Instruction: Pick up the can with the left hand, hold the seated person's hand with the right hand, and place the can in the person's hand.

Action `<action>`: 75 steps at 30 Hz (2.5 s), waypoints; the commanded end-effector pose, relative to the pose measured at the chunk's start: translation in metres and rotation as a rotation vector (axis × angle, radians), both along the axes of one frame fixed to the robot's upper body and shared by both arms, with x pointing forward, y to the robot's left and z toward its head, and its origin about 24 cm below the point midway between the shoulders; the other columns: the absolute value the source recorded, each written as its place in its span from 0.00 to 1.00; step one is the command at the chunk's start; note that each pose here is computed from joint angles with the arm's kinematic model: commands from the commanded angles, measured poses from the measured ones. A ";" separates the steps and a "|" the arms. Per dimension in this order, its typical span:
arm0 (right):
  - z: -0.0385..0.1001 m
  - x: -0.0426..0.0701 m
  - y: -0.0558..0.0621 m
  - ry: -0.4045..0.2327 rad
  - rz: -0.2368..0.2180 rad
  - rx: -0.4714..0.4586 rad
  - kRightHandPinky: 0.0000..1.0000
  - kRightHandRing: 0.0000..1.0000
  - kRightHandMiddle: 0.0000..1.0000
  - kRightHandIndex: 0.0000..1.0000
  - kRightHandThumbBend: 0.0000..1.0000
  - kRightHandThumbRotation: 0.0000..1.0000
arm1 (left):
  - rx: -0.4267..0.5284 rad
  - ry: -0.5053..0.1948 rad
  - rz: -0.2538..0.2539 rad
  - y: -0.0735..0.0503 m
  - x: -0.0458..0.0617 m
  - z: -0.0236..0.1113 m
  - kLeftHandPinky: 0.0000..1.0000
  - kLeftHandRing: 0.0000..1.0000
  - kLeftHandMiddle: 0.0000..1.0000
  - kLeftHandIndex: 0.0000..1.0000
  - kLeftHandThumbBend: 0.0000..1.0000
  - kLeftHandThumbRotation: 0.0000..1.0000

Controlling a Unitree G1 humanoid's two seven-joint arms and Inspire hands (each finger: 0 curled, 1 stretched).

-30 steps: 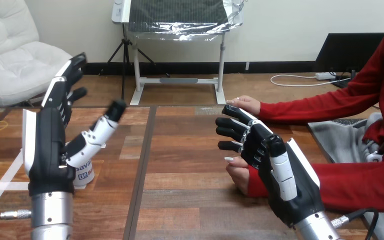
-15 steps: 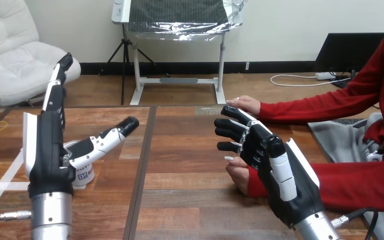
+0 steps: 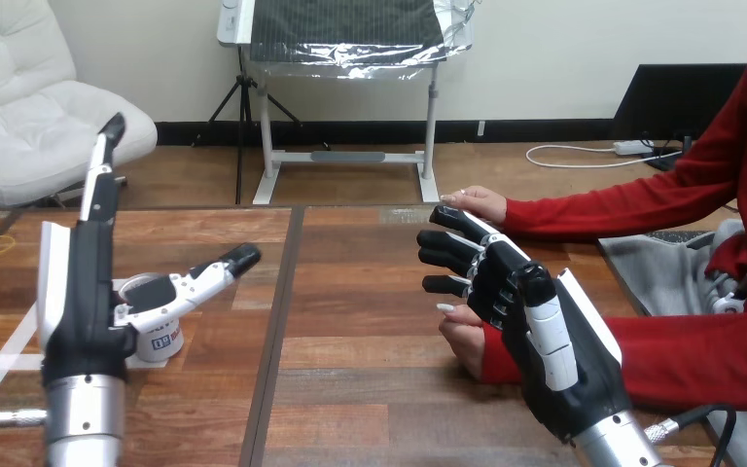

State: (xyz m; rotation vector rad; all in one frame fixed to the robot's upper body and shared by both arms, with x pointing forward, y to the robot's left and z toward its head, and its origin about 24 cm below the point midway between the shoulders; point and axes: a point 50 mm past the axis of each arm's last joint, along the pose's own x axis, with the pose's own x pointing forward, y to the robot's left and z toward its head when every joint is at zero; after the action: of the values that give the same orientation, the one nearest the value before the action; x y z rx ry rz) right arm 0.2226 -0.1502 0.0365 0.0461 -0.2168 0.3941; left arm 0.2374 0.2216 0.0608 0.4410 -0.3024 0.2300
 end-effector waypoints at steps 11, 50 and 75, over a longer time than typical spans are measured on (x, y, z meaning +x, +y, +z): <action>0.022 0.016 0.002 -0.094 0.022 0.003 0.78 0.85 0.84 0.87 0.86 1.00 | 0.187 -0.004 0.095 0.018 0.030 0.013 0.92 0.97 0.98 0.96 0.96 0.27; 0.023 0.019 0.002 -0.097 0.030 0.003 0.78 0.85 0.83 0.87 0.88 1.00 | 0.376 0.109 0.208 0.046 0.074 0.010 0.79 0.92 0.93 0.91 0.92 0.16; 0.024 0.019 0.001 -0.107 0.029 0.004 0.77 0.84 0.83 0.86 0.87 1.00 | 0.399 0.257 0.155 0.052 0.092 0.009 0.78 0.90 0.92 0.90 0.91 0.19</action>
State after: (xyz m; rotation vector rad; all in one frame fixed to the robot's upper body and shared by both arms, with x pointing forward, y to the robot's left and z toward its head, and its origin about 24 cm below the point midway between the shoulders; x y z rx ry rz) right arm 0.2285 -0.1488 0.0426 0.0430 -0.2430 0.4161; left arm 0.3095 0.2746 0.0408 0.8732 0.0034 0.2626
